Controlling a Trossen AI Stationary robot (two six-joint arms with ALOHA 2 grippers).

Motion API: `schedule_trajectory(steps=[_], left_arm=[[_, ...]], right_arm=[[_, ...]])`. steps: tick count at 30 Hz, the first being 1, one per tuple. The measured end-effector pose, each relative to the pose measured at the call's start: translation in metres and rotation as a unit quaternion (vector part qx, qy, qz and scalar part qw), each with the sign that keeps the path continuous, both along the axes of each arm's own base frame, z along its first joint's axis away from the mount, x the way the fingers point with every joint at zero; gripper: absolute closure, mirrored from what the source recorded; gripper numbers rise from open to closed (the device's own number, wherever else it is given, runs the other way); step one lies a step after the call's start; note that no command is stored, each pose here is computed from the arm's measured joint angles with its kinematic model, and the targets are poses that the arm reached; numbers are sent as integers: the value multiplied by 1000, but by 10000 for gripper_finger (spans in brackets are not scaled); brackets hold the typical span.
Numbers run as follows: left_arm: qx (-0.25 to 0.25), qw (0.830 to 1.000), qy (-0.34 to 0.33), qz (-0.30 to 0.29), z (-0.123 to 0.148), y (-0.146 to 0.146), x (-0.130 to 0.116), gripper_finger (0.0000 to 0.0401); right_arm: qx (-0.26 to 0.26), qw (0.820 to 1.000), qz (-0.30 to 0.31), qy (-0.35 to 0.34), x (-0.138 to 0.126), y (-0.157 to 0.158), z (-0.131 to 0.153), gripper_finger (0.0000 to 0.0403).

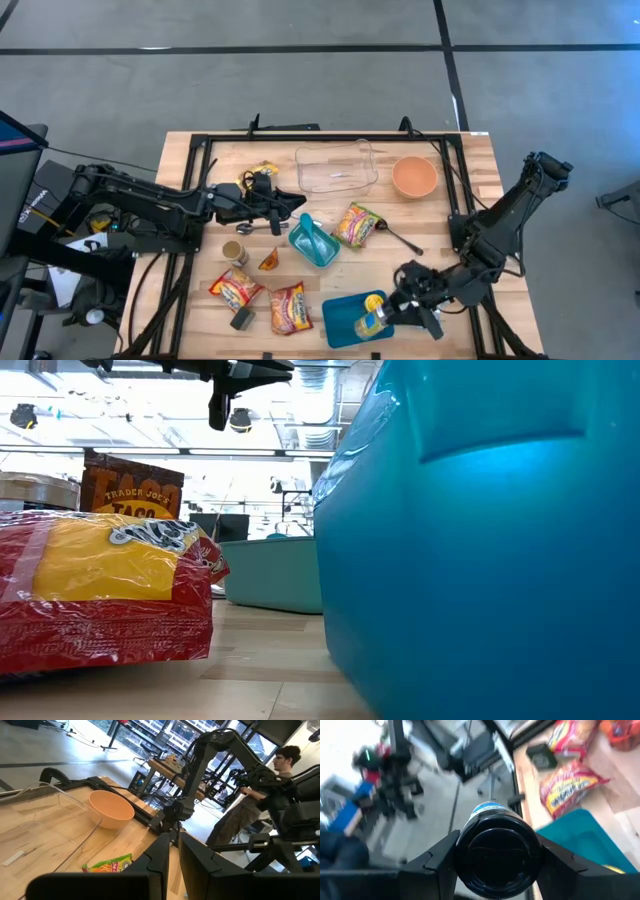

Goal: Pick & Place Food Item
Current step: Put the black seasoning bottle into the blue bin

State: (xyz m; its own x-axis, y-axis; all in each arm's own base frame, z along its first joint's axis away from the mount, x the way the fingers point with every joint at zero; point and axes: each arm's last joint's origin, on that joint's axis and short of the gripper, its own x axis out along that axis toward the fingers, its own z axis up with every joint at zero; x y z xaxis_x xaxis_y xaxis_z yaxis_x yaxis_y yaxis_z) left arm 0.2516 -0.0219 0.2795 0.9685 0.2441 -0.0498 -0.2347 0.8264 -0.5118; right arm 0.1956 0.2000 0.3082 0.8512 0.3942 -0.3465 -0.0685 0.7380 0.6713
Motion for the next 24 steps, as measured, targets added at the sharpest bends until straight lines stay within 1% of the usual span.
schedule_trajectory(steps=[5, 8, 11, 14, 20, 24], left_arm=[[0, 1000, 0, 0, 0, 0, 0, 365], [0, 1000, 0, 0, 0, 0, 0, 365], [0, 1000, 0, 0, 0, 0, 0, 365], [0, 1000, 0, -1, 0, 0, 0, 365], [0, 1000, 0, -1, 0, 0, 0, 365], [0, 1000, 0, -1, 0, 0, 0, 365]], right_arm=[[-53, 996, 67, 18, -7, -4, 2, 204], [-101, 989, 103, 29, -9, -6, 4, 204], [-141, 981, 132, 20, -10, -7, 9, 204], [-186, 970, 155, 9, -11, -8, 9, 204], [-243, 952, 186, -20, -12, -8, 9, 204], [-294, 931, 214, -41, -11, -6, 5, 203]])
